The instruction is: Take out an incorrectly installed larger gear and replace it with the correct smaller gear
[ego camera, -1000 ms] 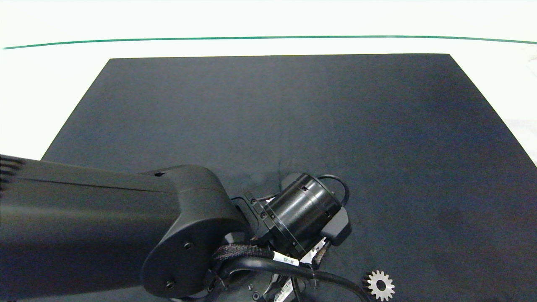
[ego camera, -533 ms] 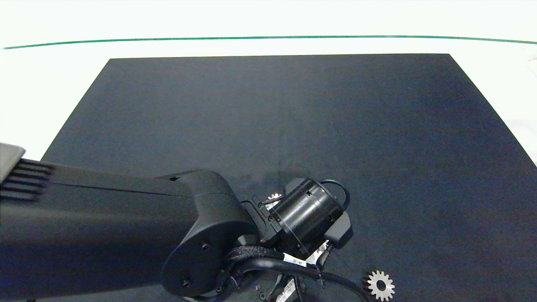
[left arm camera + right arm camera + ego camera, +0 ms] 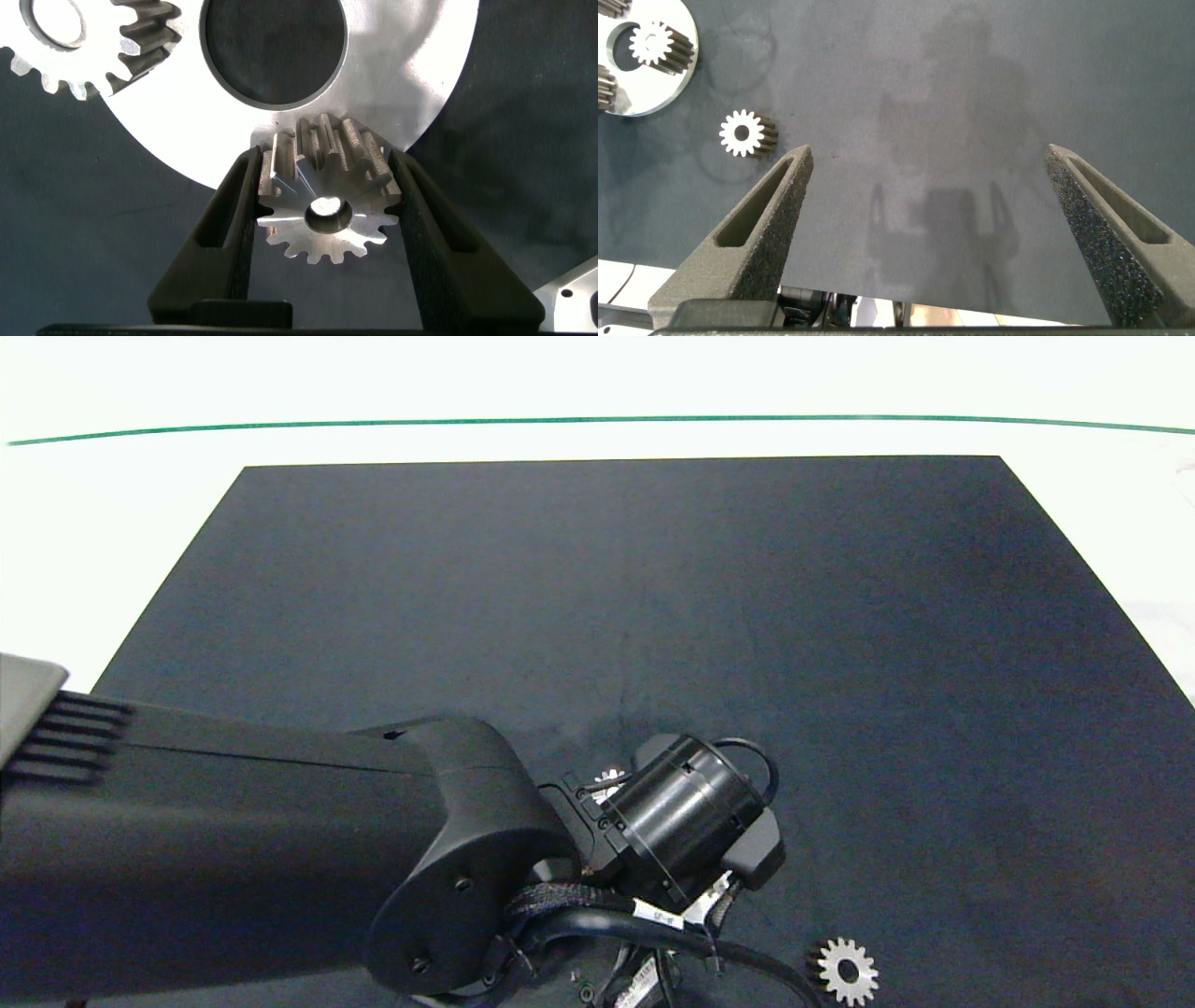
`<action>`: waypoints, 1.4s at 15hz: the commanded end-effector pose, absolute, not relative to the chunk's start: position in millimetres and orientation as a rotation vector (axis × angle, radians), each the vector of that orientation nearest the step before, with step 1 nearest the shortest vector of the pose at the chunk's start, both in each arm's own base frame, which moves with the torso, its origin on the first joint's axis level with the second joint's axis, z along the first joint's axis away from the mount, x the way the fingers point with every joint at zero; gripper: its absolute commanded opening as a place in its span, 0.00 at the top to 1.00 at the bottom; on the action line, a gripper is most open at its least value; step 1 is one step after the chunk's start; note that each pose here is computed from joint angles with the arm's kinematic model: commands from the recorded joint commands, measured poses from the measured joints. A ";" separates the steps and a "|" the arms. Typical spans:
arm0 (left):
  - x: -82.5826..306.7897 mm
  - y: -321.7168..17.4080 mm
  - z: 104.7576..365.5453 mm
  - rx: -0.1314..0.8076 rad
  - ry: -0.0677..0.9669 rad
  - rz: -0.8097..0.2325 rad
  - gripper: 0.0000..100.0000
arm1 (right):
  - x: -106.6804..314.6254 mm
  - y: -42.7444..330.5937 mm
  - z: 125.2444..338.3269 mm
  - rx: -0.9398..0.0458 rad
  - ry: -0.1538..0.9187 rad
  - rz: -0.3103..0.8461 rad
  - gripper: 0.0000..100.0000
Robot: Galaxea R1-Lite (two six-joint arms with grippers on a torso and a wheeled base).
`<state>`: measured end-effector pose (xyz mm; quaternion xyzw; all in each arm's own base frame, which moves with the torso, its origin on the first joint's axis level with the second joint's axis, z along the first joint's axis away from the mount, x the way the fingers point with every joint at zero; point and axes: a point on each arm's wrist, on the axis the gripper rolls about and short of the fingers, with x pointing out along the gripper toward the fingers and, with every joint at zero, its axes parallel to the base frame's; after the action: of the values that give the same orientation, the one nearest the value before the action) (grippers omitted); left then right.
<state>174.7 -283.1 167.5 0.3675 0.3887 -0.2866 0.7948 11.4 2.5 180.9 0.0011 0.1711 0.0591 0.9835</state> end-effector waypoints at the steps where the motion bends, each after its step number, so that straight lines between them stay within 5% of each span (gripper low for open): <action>1: 173.8 -281.3 170.2 0.787 0.832 -0.612 0.64 | 11.2 2.5 180.6 0.002 0.346 0.121 0.00; 14: 153.7 -244.2 217.4 0.720 0.771 -0.612 0.69 | 11.0 2.5 180.6 0.002 0.344 0.119 0.00; 21: 165.2 -194.7 208.7 0.662 0.833 -0.482 0.69 | 10.7 2.5 180.7 0.002 0.343 0.121 0.00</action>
<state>164.4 -205.5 209.1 0.3173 0.3886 -0.2404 0.8310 10.6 2.5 180.8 0.0009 0.1693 0.0594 0.9838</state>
